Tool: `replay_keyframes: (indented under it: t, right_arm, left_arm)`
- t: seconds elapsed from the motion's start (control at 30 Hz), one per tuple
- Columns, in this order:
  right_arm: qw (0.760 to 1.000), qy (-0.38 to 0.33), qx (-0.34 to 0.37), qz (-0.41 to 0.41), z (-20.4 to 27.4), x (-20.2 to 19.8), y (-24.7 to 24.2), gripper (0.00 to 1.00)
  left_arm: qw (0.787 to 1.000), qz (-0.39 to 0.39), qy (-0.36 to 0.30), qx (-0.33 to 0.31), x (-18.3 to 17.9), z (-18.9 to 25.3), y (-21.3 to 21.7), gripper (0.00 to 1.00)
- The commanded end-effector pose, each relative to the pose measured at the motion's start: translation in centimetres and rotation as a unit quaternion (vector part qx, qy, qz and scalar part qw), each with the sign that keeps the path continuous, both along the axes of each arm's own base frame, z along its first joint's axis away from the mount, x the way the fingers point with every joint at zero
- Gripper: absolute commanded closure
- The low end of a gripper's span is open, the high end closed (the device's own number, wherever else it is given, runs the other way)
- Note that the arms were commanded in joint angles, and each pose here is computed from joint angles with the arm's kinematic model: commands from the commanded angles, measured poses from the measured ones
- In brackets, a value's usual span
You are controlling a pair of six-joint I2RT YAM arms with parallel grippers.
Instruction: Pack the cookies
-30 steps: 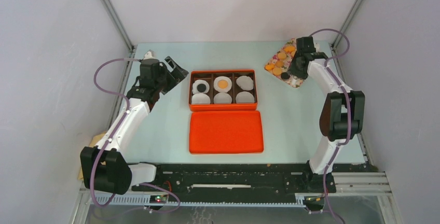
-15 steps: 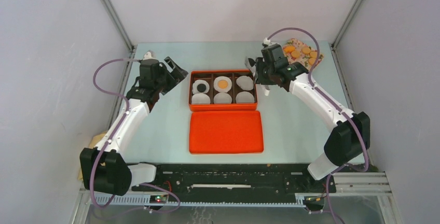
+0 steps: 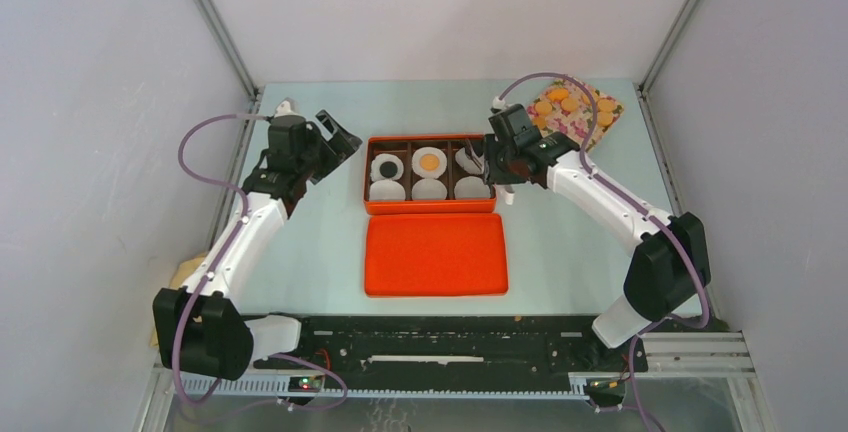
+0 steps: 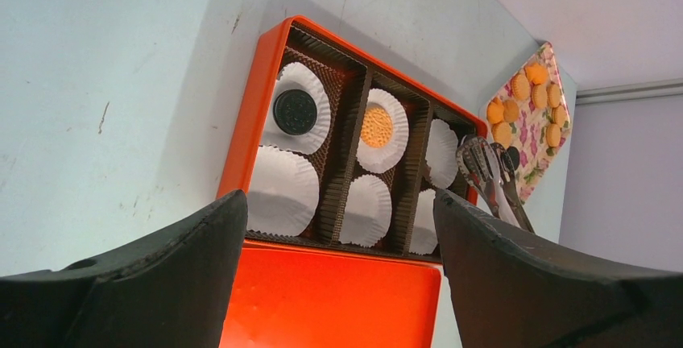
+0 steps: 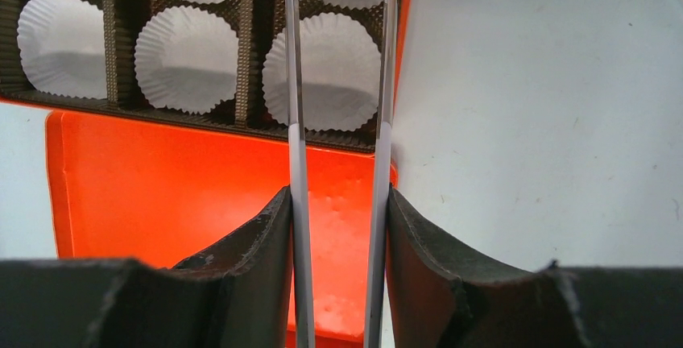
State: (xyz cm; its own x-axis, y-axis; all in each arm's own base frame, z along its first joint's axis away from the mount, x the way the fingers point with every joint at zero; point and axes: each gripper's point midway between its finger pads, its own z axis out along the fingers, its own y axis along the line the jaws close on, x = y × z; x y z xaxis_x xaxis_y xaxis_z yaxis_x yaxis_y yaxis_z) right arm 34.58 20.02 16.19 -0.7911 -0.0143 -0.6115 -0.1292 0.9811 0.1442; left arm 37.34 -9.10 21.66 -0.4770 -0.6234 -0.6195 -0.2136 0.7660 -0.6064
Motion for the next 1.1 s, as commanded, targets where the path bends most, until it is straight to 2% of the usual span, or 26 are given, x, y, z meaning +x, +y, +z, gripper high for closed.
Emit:
replay_keyframes:
  t: [0.0, 0.1, 0.2, 0.27, 0.3, 0.43, 0.47, 0.57, 0.8, 0.93, 1.07]
  right_arm:
    - [1.000, -0.010, 0.009, 0.016, 0.6, -0.2, 1.3, 0.79]
    - [1.000, -0.010, 0.003, 0.016, 0.6, -0.4, 1.3, 0.73]
    - [1.000, -0.012, -0.001, 0.008, 0.6, -0.4, 1.0, 0.59]
    - [1.000, -0.014, -0.001, 0.006, 0.8, -0.5, 0.9, 0.58]
    - [1.000, -0.016, -0.001, 0.004, 0.9, -0.4, 0.9, 0.54]
    - [1.000, -0.025, -0.002, 0.003, 1.2, -0.2, 0.8, 0.53]
    - [1.000, -0.027, -0.002, 0.003, 1.4, -0.1, 0.8, 0.47]
    - [1.000, -0.028, -0.003, 0.003, 1.5, 0.1, 0.8, 0.40]
    - [0.998, -0.051, -0.010, -0.019, 2.9, 0.5, -0.1, 0.42]
    - [0.993, -0.097, -0.035, -0.056, 5.8, 0.5, -2.8, 0.43]
    - [0.986, -0.114, -0.048, -0.112, 7.7, -0.1, -6.6, 0.43]
  left_arm:
    - [1.000, 0.003, 0.002, 0.005, -0.6, -0.6, 0.2, 0.10]
    - [1.000, 0.003, 0.002, 0.006, -0.7, -0.6, 0.2, 0.10]
    - [1.000, 0.001, 0.001, 0.006, -0.6, -0.5, 0.2, 0.10]
    - [1.000, 0.000, 0.002, 0.005, -0.6, -0.5, 0.2, 0.10]
    - [1.000, -0.001, 0.003, 0.005, -0.7, -0.7, 0.1, 0.10]
    - [1.000, -0.003, 0.002, 0.004, -0.7, -0.7, 0.0, 0.10]
    - [1.000, -0.004, 0.001, 0.004, -0.7, -0.6, 0.0, 0.10]
    - [1.000, -0.005, 0.001, 0.004, -0.7, -0.6, 0.0, 0.10]
    - [1.000, -0.011, -0.004, 0.004, -0.7, -0.4, -0.2, 0.10]
    - [1.000, -0.012, -0.007, 0.002, -0.6, -0.1, -0.2, 0.10]
    - [1.000, -0.016, -0.011, -0.003, -0.4, 0.0, -0.5, 0.10]
